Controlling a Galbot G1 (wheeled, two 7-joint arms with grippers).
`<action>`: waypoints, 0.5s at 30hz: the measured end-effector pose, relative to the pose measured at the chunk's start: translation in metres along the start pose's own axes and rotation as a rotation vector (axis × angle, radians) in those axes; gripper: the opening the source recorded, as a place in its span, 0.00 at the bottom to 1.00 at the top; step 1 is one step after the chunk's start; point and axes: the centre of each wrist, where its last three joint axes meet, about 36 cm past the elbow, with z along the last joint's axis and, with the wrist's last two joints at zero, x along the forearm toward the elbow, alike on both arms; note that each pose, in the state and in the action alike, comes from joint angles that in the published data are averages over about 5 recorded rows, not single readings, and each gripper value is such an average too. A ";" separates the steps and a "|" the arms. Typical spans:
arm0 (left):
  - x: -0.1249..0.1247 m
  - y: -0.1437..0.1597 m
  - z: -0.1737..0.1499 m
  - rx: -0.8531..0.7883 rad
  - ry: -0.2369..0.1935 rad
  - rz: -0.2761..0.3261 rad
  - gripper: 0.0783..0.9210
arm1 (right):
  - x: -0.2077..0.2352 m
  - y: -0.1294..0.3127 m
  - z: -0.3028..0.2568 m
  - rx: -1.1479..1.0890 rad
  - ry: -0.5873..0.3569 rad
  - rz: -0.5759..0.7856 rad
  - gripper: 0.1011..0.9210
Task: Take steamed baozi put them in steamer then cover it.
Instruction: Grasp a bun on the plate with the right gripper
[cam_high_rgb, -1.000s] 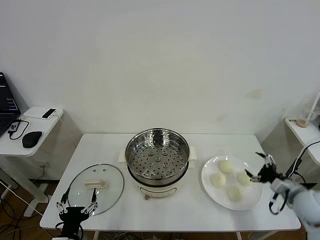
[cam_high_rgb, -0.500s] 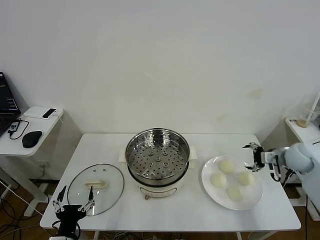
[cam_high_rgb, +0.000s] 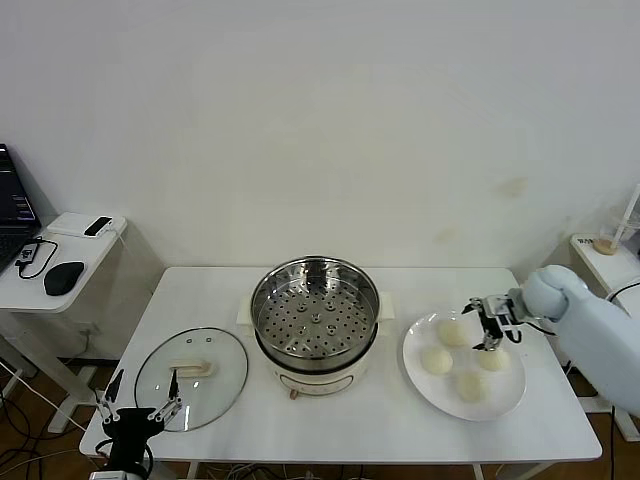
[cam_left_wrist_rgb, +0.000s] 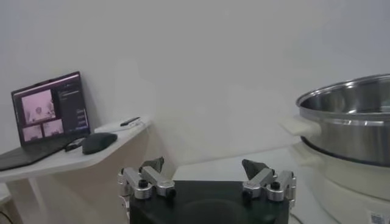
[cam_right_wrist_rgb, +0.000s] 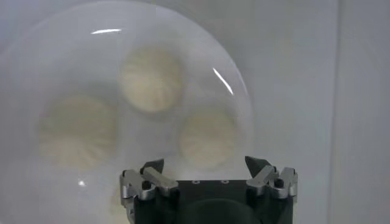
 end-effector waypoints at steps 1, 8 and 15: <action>0.000 0.000 0.000 -0.001 0.000 -0.001 0.88 | -0.002 -0.002 -0.001 0.000 0.004 -0.003 0.88; 0.000 0.002 0.000 -0.005 0.001 -0.006 0.88 | -0.017 -0.009 -0.008 0.002 0.030 -0.037 0.88; -0.001 0.002 -0.001 -0.004 -0.004 -0.005 0.88 | -0.028 -0.011 -0.015 -0.002 0.040 -0.049 0.85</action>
